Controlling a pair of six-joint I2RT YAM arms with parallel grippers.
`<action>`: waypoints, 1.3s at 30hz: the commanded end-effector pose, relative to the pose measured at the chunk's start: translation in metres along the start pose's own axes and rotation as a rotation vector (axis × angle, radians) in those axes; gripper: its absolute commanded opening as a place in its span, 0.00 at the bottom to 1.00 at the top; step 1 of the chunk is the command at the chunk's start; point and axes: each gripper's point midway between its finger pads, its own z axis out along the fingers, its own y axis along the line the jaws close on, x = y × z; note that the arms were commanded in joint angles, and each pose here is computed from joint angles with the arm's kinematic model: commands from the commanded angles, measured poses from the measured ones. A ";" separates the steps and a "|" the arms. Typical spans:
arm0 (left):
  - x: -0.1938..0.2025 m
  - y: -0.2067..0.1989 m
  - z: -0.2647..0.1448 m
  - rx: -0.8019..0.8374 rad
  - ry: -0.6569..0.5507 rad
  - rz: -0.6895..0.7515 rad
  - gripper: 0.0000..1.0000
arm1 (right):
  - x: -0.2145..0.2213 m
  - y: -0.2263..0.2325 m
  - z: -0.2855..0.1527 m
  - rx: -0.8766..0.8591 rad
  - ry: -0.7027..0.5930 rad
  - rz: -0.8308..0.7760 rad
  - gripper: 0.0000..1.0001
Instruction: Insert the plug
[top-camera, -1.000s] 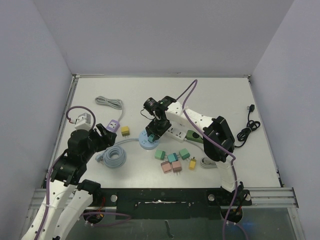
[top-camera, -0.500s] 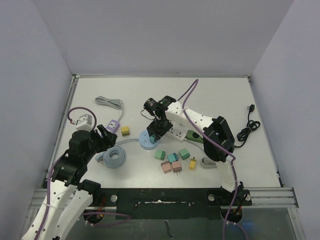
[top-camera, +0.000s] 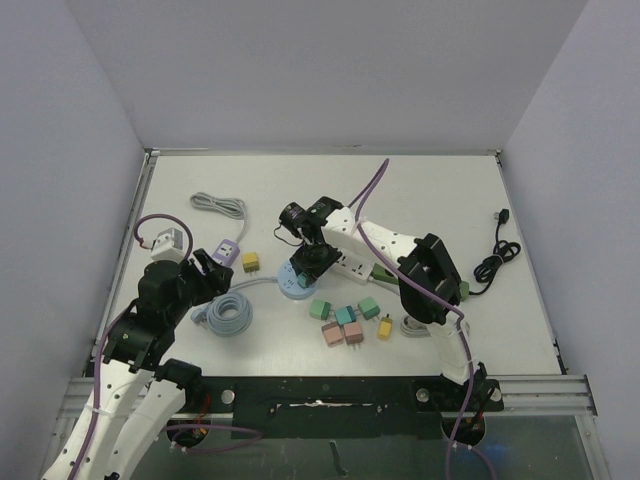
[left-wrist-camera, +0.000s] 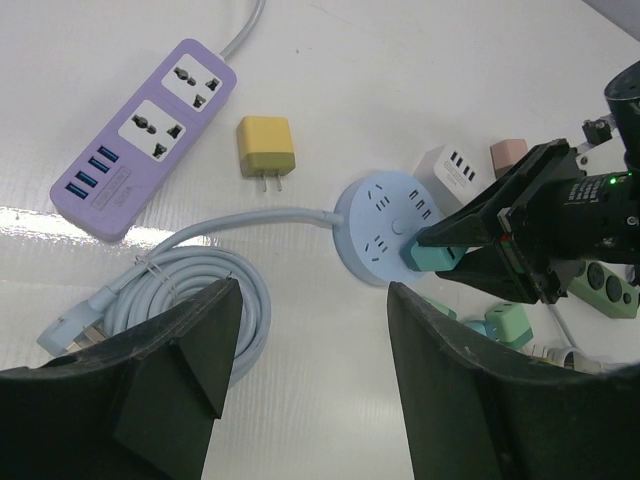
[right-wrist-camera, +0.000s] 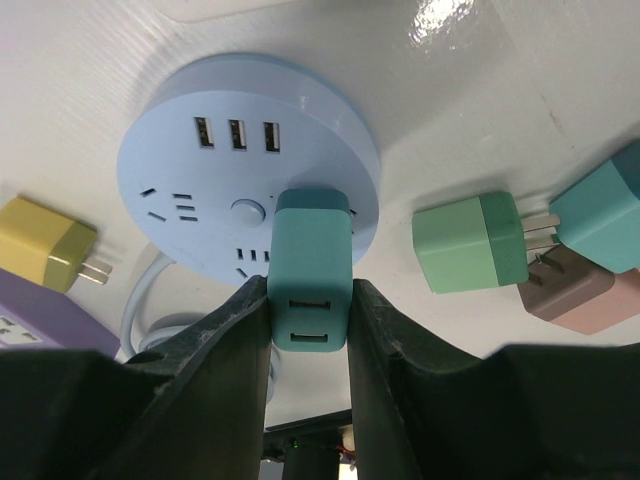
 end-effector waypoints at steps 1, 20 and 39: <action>-0.015 -0.007 -0.002 0.019 -0.058 -0.009 0.59 | -0.006 -0.031 0.037 0.178 -0.082 0.014 0.00; -0.018 -0.002 -0.004 -0.012 -0.076 -0.019 0.59 | 0.010 -0.068 0.088 0.359 0.100 0.057 0.00; -0.016 -0.004 -0.002 -0.004 -0.062 -0.010 0.62 | -0.026 -0.023 0.020 0.183 -0.079 0.001 0.37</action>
